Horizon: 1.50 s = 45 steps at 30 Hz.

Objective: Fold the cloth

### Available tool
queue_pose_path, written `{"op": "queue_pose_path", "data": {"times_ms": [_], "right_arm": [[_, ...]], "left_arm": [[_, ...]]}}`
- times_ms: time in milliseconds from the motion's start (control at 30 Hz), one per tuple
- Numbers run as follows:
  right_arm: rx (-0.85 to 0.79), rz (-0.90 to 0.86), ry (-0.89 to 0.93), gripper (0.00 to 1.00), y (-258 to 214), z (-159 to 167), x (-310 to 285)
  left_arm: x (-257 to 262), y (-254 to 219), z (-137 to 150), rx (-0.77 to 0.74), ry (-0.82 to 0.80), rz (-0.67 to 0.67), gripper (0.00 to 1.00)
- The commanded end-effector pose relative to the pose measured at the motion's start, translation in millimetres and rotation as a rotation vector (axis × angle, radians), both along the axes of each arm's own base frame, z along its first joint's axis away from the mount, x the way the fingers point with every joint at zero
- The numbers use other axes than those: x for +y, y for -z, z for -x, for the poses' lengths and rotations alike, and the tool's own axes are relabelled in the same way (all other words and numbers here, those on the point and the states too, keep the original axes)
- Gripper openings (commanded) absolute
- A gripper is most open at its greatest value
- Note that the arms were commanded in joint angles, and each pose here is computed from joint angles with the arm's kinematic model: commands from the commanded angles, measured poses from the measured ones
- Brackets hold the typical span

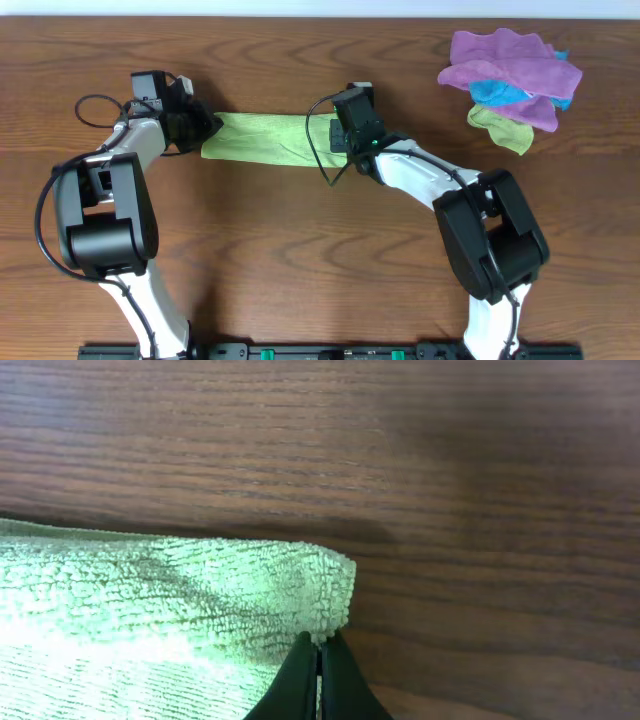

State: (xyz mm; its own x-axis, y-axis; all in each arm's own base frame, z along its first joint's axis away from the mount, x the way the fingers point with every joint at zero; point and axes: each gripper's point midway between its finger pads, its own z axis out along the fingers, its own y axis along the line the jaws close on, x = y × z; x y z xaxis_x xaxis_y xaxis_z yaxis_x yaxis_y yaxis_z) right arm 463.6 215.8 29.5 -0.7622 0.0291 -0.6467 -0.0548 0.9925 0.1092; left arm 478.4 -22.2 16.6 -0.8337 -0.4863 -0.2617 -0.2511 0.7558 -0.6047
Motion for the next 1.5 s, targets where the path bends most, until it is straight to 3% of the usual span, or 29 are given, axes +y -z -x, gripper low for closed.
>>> {"op": "queue_pose_path", "data": {"times_ms": [0,67,133,267,333,433,700,867,1033,1067,1300,1467], "right_arm": [[-0.016,0.023,0.015,0.02,-2,-7,-6],[-0.016,0.023,0.014,0.02,-2,-7,-5],[-0.015,0.023,0.013,0.11,-2,-7,-5],[0.002,0.033,0.013,0.32,1,-4,-7],[0.019,0.042,0.012,0.38,3,0,-9],[0.040,0.053,0.008,0.42,4,5,-9],[0.015,0.031,-0.004,0.50,-29,14,-1],[0.019,0.015,0.015,0.52,-44,20,-5],[0.076,-0.005,-0.004,0.51,-40,32,-1],[0.089,-0.013,-0.010,0.52,-39,35,1],[0.120,-0.058,-0.020,0.53,-36,44,15],[0.141,-0.101,-0.044,0.54,-36,53,32]], "left_arm": [[7,6,-5,0.008,-0.027,-0.022,0.06],[7,6,-5,0.008,-0.027,-0.023,0.07],[7,6,-5,0.009,-0.030,-0.021,0.11],[10,6,-5,0.009,-0.037,-0.020,0.40],[13,5,-5,0.008,-0.041,-0.015,0.46],[16,4,-5,0.005,-0.044,0.001,0.49],[27,-10,-6,-0.023,-0.061,0.026,0.79],[29,-30,-9,-0.062,-0.058,0.033,0.89],[29,-46,-9,-0.090,-0.057,0.028,0.91],[29,-49,-9,-0.096,-0.057,0.027,0.98],[28,-71,-10,-0.139,-0.053,0.028,0.95],[15,-84,-7,-0.141,-0.035,0.116,0.95]]}}
